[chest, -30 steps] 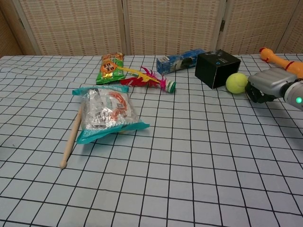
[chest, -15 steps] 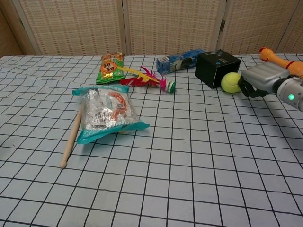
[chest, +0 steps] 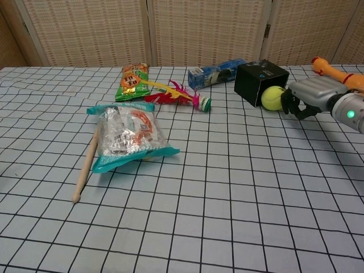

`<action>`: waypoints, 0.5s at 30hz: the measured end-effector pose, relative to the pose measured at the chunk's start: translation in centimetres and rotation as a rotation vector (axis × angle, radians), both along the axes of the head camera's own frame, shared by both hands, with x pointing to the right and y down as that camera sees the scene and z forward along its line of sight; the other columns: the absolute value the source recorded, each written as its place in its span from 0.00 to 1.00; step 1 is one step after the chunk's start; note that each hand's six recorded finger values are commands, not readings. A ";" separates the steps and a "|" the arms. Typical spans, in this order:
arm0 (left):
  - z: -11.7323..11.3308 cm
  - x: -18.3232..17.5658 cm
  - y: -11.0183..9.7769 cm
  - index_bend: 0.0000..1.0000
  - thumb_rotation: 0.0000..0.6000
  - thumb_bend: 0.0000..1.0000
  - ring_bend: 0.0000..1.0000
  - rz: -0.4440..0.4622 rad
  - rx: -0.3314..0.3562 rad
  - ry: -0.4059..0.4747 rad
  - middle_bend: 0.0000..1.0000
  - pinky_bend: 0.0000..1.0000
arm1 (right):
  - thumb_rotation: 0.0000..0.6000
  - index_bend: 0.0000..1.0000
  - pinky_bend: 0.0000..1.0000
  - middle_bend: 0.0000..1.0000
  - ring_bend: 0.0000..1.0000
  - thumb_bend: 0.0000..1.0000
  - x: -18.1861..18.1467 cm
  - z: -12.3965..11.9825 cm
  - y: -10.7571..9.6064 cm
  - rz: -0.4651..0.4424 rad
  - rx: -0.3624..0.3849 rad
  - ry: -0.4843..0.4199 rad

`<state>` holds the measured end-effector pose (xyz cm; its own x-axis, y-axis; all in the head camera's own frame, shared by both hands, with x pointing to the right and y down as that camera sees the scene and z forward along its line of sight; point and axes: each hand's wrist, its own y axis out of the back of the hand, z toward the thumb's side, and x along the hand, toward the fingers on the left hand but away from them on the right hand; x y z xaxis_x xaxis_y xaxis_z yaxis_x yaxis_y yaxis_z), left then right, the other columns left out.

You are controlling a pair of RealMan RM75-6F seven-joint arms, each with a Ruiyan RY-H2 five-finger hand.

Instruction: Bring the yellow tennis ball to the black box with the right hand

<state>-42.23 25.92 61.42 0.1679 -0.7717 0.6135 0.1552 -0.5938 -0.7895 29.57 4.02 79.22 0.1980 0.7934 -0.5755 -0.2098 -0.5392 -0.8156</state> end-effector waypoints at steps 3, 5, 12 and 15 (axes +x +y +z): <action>0.0 0.0 0.0 0.09 1.00 0.42 0.19 0.002 0.000 0.001 0.17 0.48 | 1.00 0.38 0.50 0.35 0.19 0.45 -0.1 -0.1 0.0 0.005 -0.001 -0.019; 0.0 0.0 0.0 0.09 1.00 0.42 0.19 0.002 0.000 0.002 0.17 0.48 | 1.00 0.33 0.49 0.31 0.16 0.32 -0.1 -0.1 0.0 -0.002 0.000 -0.012; 0.0 0.0 0.0 0.09 1.00 0.42 0.19 0.000 -0.002 0.001 0.17 0.48 | 1.00 0.20 0.47 0.22 0.09 0.30 -0.2 0.1 0.2 -0.009 -0.003 -0.007; 0.1 0.0 0.0 0.09 1.00 0.42 0.19 -0.002 -0.004 0.001 0.17 0.48 | 1.00 0.15 0.47 0.19 0.07 0.29 -0.3 0.1 0.2 -0.007 -0.002 -0.011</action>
